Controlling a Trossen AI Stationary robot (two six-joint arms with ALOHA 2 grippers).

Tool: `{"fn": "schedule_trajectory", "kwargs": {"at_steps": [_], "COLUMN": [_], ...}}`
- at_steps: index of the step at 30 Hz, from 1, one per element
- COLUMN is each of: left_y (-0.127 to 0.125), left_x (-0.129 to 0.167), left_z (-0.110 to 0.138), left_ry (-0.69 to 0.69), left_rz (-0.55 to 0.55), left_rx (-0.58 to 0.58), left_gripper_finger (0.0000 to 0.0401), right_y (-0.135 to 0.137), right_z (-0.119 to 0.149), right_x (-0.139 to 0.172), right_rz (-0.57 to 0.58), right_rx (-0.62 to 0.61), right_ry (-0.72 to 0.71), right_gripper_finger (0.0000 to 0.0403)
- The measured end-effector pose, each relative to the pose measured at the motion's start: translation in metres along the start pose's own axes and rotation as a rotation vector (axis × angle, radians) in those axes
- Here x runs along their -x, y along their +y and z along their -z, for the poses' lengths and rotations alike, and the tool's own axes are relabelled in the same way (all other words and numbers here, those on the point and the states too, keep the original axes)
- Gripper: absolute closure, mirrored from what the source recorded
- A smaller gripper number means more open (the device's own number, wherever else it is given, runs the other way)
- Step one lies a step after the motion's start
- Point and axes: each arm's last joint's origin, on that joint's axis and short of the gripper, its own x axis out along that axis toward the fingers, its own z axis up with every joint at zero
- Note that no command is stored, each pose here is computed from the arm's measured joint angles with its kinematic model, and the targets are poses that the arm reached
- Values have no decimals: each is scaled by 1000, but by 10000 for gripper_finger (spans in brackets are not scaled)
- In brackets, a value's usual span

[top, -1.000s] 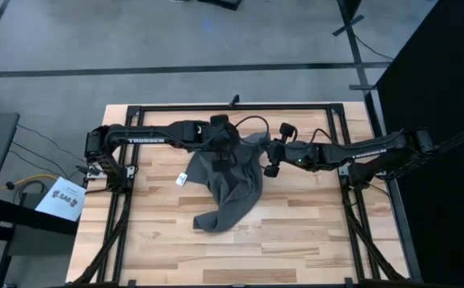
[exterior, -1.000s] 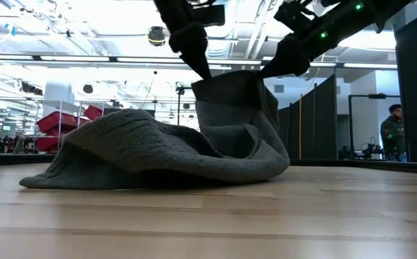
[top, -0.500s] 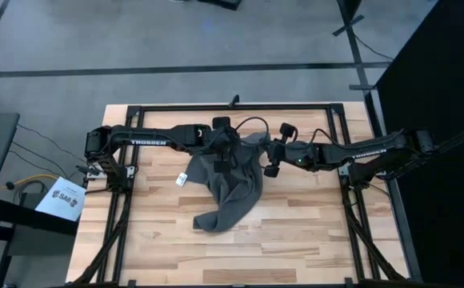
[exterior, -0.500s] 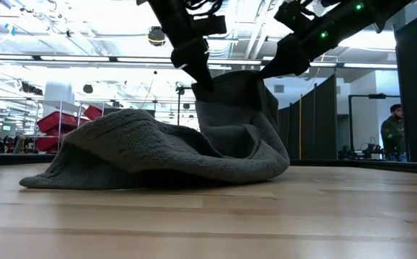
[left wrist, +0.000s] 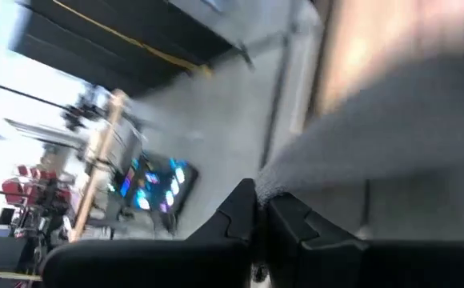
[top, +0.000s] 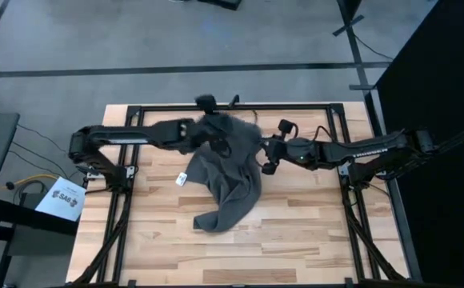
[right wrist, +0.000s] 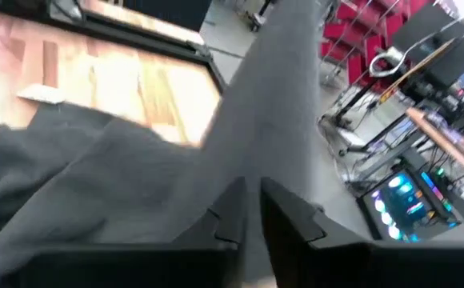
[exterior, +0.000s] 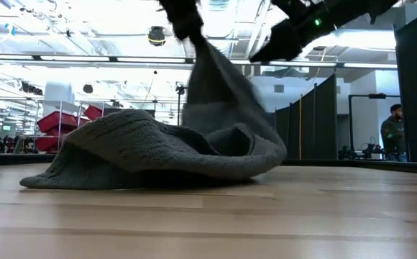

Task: Roll towel
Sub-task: Roll the gray towel

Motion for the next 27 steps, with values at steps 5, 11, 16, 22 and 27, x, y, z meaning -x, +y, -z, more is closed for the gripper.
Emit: {"fn": "schedule_trajectory", "kwargs": {"at_steps": [5, 11, 16, 22, 27], "left_y": [51, 65, 52, 38, 47], "left_x": [42, 53, 42, 25, 18], "left_z": [-2, 7, 6, 0, -1], "left_ry": [-175, -220, -176, -157, -177], "left_rz": [-80, -18, 21, 22, -31], "left_rx": [160, 215, 175, 115, 110], "left_gripper_finger": [401, 401, 401, 401, 401], "right_y": [-14, -8, 5, 20, 43], "right_z": [-21, -22, -22, -30, -30], "right_x": [0, -11, -30, -51, -66], "right_rz": [37, -113, -104, -87, -126], "right_rx": [-31, -157, -195, -197, -167], "right_ry": [-54, -123, -181, -260, -228], "right_gripper_finger": [296, 247, 239, 239, 239]}}
